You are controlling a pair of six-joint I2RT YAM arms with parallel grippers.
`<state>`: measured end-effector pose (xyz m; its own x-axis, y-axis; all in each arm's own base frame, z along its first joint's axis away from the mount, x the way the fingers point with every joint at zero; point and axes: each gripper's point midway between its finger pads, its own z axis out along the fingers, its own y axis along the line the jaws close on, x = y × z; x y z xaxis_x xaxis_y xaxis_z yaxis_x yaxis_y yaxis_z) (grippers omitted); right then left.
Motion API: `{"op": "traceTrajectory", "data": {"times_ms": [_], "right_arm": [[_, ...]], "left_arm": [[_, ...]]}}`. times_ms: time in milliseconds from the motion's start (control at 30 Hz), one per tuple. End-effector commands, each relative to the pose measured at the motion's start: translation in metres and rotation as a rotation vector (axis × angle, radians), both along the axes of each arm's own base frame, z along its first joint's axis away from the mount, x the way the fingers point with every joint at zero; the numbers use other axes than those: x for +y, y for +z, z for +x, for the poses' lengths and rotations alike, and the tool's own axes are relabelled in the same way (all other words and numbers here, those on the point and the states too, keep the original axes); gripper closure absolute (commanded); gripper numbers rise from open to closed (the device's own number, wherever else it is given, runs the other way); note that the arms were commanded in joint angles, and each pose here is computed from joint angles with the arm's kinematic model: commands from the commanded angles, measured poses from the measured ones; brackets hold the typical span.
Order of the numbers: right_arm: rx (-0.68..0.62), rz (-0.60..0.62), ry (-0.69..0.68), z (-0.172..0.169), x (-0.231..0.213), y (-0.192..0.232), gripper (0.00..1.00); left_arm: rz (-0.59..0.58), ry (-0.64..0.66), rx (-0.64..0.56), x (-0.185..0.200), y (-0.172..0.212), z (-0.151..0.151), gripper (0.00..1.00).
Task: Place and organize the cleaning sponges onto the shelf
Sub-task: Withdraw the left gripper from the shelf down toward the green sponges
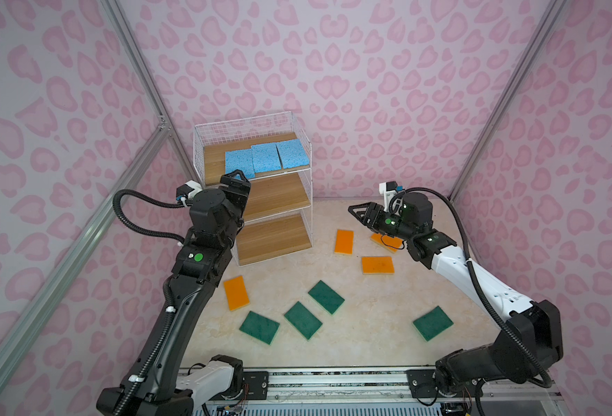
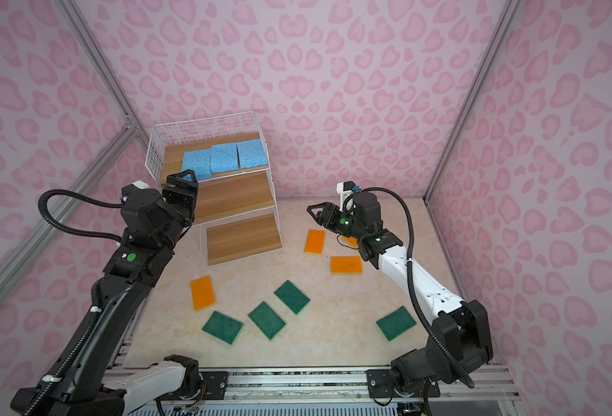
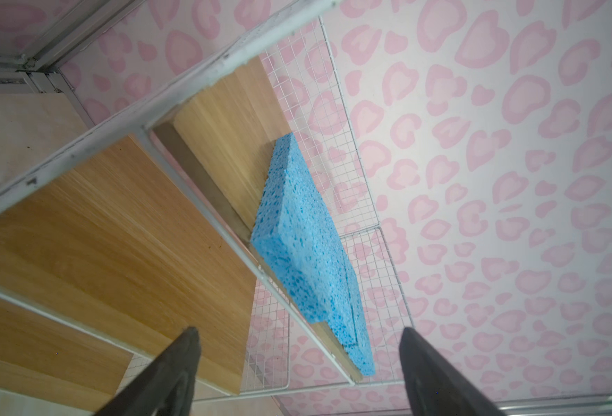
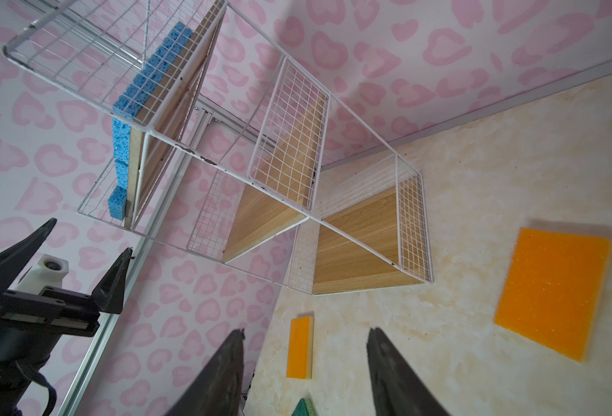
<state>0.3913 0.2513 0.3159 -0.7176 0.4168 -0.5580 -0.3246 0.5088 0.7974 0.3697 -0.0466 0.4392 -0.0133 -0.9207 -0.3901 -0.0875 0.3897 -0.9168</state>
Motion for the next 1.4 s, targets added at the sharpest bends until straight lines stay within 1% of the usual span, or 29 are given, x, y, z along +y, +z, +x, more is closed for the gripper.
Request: {"op": "traceTrajectory", "data": {"times_ms": [0,67,200,300,367,467,567,667,733,800,933,1000,1100,1367], "right_arm": [[0.004,-0.053,-0.011,-0.005,-0.004,-0.012,0.44],[0.012,-0.073,-0.013,-0.011,-0.005,-0.018,0.44],[0.029,-0.106,-0.022,-0.024,-0.009,-0.030,0.43],[0.051,-0.132,-0.030,-0.036,-0.014,-0.043,0.43],[0.069,-0.137,-0.035,-0.045,-0.018,-0.053,0.43],[0.096,-0.146,-0.046,-0.057,-0.024,-0.070,0.43],[0.123,-0.168,-0.058,-0.069,-0.032,-0.088,0.43],[0.152,-0.206,-0.067,-0.079,-0.040,-0.108,0.42],[0.175,-0.233,-0.070,-0.086,-0.045,-0.122,0.42],[0.200,-0.241,-0.072,-0.092,-0.049,-0.135,0.42],[0.258,-0.217,-0.048,-0.099,-0.054,-0.153,0.41],[0.277,-0.222,-0.033,-0.100,-0.056,-0.158,0.41],[0.290,-0.221,-0.029,-0.099,-0.059,-0.163,0.41],[0.306,-0.211,-0.025,-0.092,-0.064,-0.169,0.41]], "left_arm": [[0.121,-0.080,0.015,-0.008,-0.012,-0.016,0.07],[0.188,-0.147,0.034,-0.015,-0.028,-0.028,0.00],[0.287,-0.284,0.084,-0.033,-0.068,-0.047,0.02],[0.360,-0.416,0.163,-0.056,-0.112,-0.060,0.01],[0.419,-0.498,0.265,-0.071,-0.155,-0.069,0.01],[0.443,-0.608,0.380,-0.090,-0.212,-0.080,0.01],[0.491,-0.676,0.438,-0.107,-0.247,-0.087,0.04],[0.568,-0.715,0.470,-0.118,-0.268,-0.092,0.07],[0.592,-0.736,0.487,-0.124,-0.281,-0.093,0.08],[0.588,-0.760,0.504,-0.129,-0.298,-0.094,0.09],[0.552,-0.833,0.555,-0.145,-0.333,-0.095,0.14],[0.548,-0.870,0.570,-0.153,-0.344,-0.094,0.15],[0.573,-0.918,0.595,-0.165,-0.355,-0.093,0.18],[0.581,-0.971,0.663,-0.179,-0.389,-0.086,0.28]]}}
